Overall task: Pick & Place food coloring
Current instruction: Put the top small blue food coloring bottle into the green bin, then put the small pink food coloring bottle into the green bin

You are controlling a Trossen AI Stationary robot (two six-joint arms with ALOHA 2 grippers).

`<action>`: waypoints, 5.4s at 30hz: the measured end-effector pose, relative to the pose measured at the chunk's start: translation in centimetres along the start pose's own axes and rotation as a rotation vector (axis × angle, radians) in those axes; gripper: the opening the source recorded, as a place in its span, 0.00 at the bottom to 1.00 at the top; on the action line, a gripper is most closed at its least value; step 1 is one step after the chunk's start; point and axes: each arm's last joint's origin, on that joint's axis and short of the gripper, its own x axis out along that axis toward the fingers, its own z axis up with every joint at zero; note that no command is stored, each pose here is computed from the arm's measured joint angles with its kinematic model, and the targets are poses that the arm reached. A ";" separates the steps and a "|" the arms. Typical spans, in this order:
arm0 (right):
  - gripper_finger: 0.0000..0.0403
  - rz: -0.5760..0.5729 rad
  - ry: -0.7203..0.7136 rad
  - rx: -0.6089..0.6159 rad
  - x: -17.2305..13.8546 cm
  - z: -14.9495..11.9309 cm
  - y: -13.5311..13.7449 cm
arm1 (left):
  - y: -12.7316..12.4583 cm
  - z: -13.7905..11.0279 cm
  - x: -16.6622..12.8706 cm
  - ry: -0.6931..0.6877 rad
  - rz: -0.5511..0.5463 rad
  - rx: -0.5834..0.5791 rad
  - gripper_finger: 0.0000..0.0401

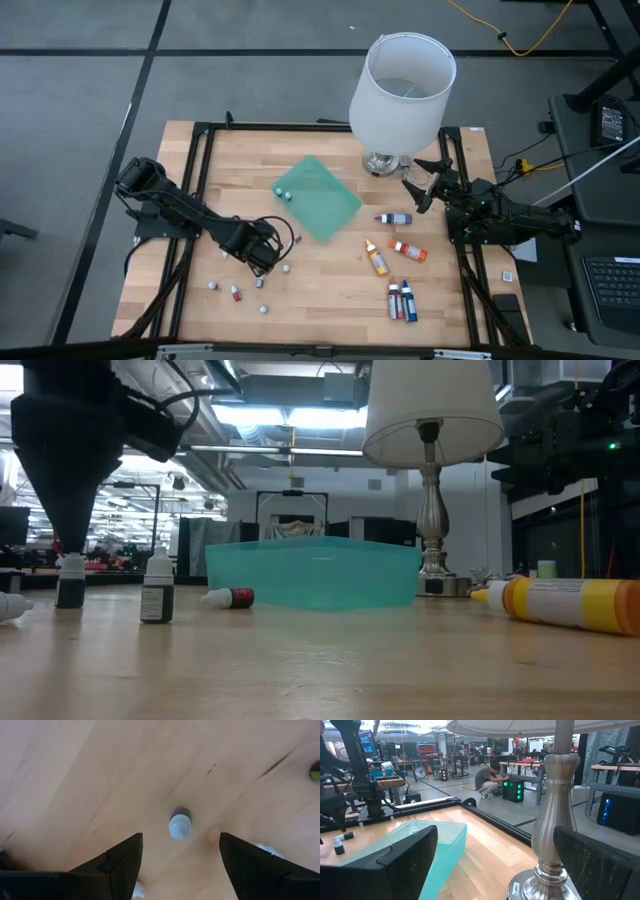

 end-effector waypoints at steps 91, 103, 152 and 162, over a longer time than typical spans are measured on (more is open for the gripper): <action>0.98 0.000 0.000 0.000 0.0 0.0 0.0 | 2.4 19.4 -2.8 -0.035 0.033 0.166 0.16; 0.98 0.000 0.000 0.000 0.0 0.0 0.0 | 2.6 21.1 0.9 -0.002 0.053 0.350 0.16; 0.98 0.000 0.000 0.000 0.0 0.0 0.0 | 4.3 19.4 3.0 0.043 0.021 0.366 0.55; 0.98 0.000 0.000 0.000 0.0 0.0 0.0 | 5.1 18.5 -0.5 -0.028 0.014 0.331 0.56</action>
